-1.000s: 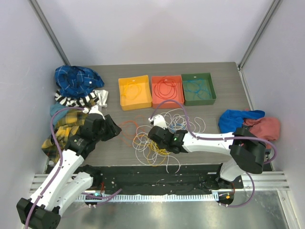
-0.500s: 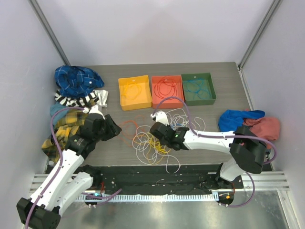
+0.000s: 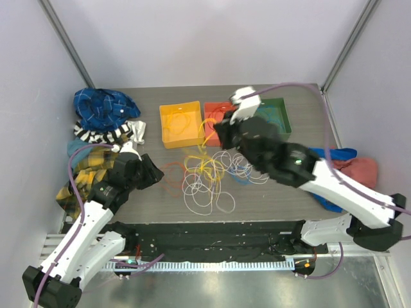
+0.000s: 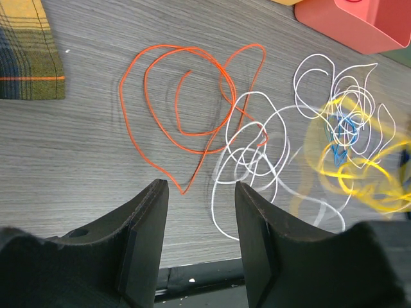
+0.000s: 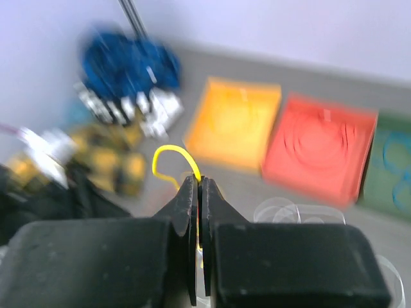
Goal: Untangle the cables
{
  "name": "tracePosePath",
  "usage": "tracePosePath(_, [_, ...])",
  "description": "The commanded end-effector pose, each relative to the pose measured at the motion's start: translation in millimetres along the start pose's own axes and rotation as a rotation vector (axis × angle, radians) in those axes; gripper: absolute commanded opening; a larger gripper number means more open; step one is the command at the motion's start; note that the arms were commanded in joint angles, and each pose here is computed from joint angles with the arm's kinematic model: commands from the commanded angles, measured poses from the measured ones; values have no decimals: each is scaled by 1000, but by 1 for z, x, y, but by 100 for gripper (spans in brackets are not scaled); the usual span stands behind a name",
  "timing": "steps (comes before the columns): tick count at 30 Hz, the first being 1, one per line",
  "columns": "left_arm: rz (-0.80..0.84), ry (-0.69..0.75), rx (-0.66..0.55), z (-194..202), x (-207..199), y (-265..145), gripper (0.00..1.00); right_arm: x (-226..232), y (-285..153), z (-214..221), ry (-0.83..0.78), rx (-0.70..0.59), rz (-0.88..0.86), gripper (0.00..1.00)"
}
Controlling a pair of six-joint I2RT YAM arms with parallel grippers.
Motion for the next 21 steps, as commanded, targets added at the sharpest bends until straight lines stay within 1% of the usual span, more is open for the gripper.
tracePosePath(1, [36, -5, -40, -9, -7, -2, 50, 14, -43, -79, 15, -143, -75, 1])
tracePosePath(2, [34, -5, -43, -10, -7, -2, 50, 19, -51, -95, 31, -174, -96, 1])
tracePosePath(4, [27, -7, -49, -11, -6, -2, 50, 24, -53, -105, 24, -189, -108, 1])
tracePosePath(5, [27, -9, -56, -13, -7, -3, 51, 28, -60, -120, 30, -219, -126, 1])
tracePosePath(8, [36, -16, -86, -21, -10, -6, 52, 37, -63, -135, 26, -232, -153, 1])
tracePosePath(13, [62, -18, -150, -38, -17, -17, 54, 46, -53, -133, 2, -211, -156, 1])
tracePosePath(16, [58, -21, -161, -39, -16, -21, 54, 49, -38, -127, -29, -210, -125, 1])
tracePosePath(21, [24, -19, -129, -28, -7, -22, 54, 59, -11, -124, -74, -213, -98, 1])
Point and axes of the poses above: each gripper's point midway between its finger pads, its own y axis out along the fingers, its own x axis along the line the jaws close on, z = x × y, the point moved 3 cm from there along -y, back along the fingers, and after that the axes turned 15 degrees about y, right-handed, at the moved point
